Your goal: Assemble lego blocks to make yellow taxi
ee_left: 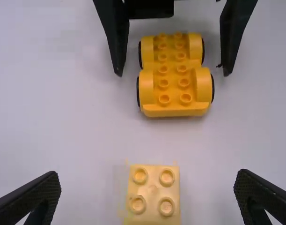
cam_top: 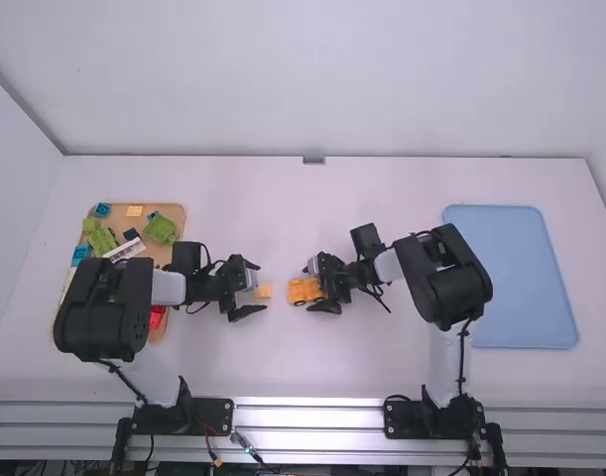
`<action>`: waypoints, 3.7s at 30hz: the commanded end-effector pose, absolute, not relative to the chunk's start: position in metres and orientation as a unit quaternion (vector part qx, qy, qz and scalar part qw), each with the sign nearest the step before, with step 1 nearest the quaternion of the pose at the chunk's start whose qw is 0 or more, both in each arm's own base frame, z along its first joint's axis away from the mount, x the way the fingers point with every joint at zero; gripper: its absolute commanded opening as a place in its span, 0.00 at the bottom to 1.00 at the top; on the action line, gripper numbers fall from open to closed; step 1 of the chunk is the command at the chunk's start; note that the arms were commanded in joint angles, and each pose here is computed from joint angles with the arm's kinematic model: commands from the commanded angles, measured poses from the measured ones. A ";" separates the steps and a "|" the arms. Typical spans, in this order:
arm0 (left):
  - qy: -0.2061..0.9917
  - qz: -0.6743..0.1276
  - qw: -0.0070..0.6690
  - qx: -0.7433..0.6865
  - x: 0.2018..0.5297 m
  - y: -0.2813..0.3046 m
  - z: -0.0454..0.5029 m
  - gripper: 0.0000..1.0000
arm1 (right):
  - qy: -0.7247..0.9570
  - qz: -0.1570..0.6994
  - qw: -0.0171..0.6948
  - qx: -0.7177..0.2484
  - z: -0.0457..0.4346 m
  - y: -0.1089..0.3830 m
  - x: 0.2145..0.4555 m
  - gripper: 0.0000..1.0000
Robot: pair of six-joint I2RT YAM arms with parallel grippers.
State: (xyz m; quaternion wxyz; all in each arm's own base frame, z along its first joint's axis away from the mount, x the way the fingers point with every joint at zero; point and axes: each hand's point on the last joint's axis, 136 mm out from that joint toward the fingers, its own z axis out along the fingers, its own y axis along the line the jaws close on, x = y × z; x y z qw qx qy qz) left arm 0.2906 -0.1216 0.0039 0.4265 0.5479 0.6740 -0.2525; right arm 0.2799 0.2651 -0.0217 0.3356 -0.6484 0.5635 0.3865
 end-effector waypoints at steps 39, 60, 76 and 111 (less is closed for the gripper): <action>0.683 -0.268 0.341 0.587 0.287 -0.134 -0.033 0.29 | 0.588 0.403 0.322 -0.623 -0.024 0.264 0.282 0.99; 0.694 -0.261 0.384 0.549 0.310 -0.136 0.006 0.02 | 0.589 0.397 0.324 -0.625 -0.025 0.264 0.283 0.98; 0.664 -0.282 0.381 0.578 0.295 -0.176 0.029 0.02 | 0.578 0.377 0.363 -0.626 -0.033 0.259 0.274 0.90; 0.629 -0.298 0.397 0.598 0.300 -0.208 0.024 0.02 | 0.621 0.361 0.352 -0.600 -0.038 0.262 0.286 0.54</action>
